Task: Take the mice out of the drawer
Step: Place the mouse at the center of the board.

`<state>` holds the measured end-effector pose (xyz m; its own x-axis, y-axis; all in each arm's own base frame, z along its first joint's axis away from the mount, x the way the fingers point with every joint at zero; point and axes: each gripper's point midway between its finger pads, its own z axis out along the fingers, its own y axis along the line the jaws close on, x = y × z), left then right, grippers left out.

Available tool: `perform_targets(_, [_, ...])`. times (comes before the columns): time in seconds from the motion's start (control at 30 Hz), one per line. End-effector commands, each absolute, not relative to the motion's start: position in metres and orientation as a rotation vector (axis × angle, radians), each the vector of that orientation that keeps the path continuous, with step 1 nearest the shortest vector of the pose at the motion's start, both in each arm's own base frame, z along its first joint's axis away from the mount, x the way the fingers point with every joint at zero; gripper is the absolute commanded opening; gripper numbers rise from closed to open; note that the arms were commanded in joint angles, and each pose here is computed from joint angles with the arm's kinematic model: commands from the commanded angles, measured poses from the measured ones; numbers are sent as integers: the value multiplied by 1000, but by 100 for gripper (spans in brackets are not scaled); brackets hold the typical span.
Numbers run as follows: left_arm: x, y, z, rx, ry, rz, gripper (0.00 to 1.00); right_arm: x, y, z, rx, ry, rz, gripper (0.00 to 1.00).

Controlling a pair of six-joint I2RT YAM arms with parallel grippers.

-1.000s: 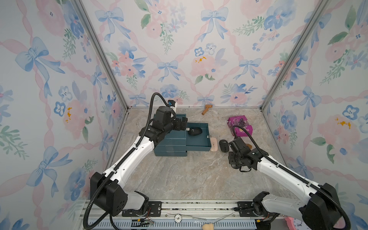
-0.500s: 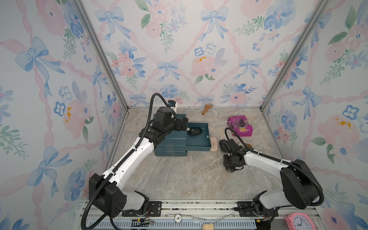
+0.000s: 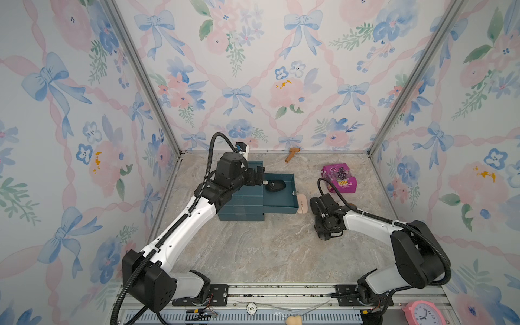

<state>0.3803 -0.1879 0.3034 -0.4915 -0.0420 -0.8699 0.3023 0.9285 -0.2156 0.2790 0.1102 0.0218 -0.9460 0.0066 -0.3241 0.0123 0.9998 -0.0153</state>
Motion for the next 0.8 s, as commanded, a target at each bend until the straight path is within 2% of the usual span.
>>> perform_targets(0.0, [379, -188, 300, 167, 2059, -416, 98, 280, 107, 16, -17, 2853, -59, 54])
perform_targets(0.07, [379, -187, 299, 165, 2060, -412, 98, 278, 106, 17, -14, 2862, -67, 62])
perform_targets(0.27, [379, -185, 298, 166, 2060, -400, 98, 274, 97, 41, 32, 2828, -97, 76])
perform_targets(0.43, [381, -187, 298, 182, 2061, -394, 98, 285, 100, 88, 109, 2755, -50, 79])
perform_targets(0.5, [383, -189, 297, 194, 2064, -394, 98, 294, 114, 114, 174, 2695, 81, 81])
perform_targets(0.63, [385, -190, 295, 203, 2068, -387, 98, 310, 129, 170, 475, 2542, 266, 81])
perform_targets(0.77, [385, -190, 294, 222, 2068, -372, 98, 323, 148, 200, 775, 2406, 471, 80])
